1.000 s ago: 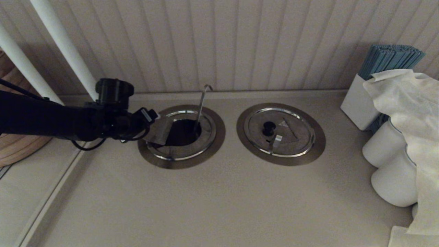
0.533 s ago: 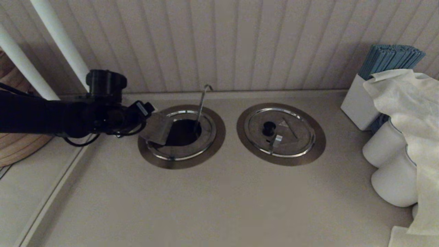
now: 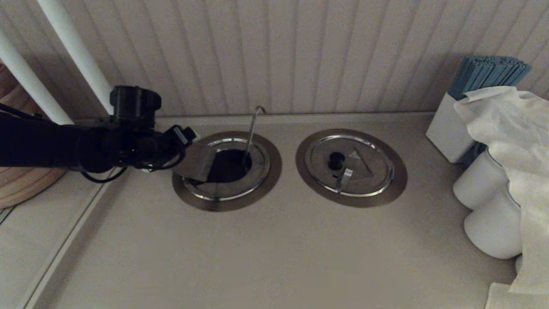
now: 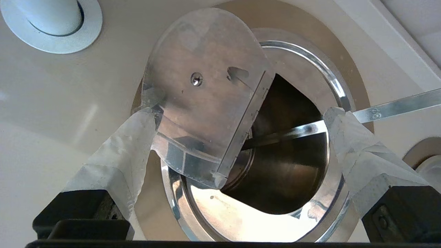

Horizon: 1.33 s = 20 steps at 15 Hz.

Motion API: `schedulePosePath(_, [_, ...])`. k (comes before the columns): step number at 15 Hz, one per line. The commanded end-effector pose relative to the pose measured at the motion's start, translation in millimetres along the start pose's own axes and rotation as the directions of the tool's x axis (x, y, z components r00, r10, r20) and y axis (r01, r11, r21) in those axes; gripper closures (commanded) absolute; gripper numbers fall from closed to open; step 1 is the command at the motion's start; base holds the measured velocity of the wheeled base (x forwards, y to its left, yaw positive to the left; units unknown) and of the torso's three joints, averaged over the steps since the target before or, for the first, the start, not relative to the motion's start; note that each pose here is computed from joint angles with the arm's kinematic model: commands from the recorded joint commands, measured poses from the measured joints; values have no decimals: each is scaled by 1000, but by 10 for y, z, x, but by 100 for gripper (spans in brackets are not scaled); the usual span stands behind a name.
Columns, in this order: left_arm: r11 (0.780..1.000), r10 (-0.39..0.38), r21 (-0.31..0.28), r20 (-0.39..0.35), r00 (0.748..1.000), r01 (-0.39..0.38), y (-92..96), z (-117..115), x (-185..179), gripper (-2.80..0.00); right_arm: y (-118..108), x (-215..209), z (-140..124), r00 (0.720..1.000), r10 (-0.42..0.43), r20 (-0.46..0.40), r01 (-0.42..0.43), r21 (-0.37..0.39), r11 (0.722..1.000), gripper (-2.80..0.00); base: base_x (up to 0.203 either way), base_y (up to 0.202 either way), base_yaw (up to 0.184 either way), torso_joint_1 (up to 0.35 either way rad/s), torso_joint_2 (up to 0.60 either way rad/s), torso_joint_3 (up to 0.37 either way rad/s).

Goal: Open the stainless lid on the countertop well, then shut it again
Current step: Close the lid

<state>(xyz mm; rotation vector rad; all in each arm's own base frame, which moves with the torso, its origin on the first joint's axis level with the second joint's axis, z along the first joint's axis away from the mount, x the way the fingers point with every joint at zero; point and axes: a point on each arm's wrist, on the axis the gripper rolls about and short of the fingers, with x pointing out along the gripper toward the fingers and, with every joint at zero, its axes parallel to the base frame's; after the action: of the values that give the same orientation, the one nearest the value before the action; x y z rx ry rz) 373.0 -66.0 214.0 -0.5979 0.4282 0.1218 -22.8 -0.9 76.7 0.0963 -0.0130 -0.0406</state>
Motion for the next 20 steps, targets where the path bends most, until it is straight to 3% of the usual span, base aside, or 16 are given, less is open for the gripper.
schedulePosePath(1, [1000,6,-3,0,1000,-6,8,-3,18,-280,0,1,1,1000,0,0,0,1,1000,0,0,0,0,0,0,0])
schedulePosePath(10, [999,52,0,7,999,-52,184,68,154,-280,0,0,1,1000,0,1,0,1,1000,0,0,0,0,0,0,0])
schedulePosePath(15, [998,60,17,-33,998,-59,183,-64,254,-280,0,1,1,1000,0,0,0,1,1000,0,0,0,0,0,0,0])
schedulePosePath(20, [999,22,26,-72,997,-20,115,-146,239,-280,0,1,1,1000,0,0,0,1,1000,0,0,0,0,0,0,0])
